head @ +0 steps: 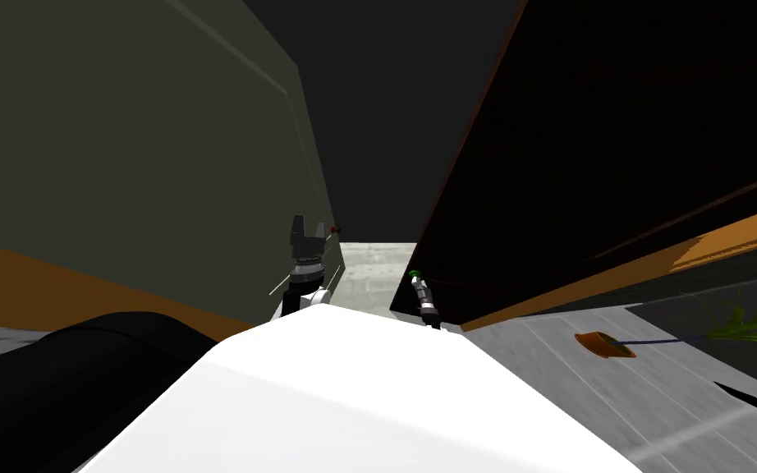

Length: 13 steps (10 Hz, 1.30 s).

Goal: Push the door open

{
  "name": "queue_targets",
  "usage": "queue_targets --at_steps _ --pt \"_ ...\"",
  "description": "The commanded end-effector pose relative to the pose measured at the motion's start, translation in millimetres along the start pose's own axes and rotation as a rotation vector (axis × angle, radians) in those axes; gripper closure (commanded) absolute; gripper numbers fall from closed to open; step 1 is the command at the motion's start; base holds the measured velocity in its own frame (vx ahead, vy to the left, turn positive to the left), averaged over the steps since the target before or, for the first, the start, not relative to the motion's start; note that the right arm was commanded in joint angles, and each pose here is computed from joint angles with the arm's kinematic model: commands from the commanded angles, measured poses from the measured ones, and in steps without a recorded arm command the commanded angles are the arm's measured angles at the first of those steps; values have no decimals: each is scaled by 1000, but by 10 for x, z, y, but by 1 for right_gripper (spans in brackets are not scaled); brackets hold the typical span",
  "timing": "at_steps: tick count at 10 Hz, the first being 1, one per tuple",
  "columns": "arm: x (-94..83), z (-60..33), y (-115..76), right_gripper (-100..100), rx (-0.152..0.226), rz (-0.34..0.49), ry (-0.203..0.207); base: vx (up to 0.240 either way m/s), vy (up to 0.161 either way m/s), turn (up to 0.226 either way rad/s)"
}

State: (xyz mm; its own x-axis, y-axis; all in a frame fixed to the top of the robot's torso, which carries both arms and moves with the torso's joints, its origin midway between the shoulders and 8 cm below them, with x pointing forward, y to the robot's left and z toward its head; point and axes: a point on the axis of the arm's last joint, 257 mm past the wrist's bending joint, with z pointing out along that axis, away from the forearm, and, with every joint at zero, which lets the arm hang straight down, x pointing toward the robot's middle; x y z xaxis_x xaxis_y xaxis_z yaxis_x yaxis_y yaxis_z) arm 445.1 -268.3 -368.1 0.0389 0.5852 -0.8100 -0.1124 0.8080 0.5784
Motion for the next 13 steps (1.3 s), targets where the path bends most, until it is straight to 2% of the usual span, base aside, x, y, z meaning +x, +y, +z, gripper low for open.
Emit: queue_targets --at_steps 1,2,3,9,13 --pt "-95 -6 -67 100 20 69 -30 58 -18 60" --pt "-95 -6 -67 100 19 81 -30 39 -24 17" --pt "-65 4 -34 -100 5 24 -13 -8 11 -127" --pt "41 -12 5 -100 -33 -166 44 -44 54 -135" --pt "93 -23 22 -100 -51 -269 66 -34 37 -87"
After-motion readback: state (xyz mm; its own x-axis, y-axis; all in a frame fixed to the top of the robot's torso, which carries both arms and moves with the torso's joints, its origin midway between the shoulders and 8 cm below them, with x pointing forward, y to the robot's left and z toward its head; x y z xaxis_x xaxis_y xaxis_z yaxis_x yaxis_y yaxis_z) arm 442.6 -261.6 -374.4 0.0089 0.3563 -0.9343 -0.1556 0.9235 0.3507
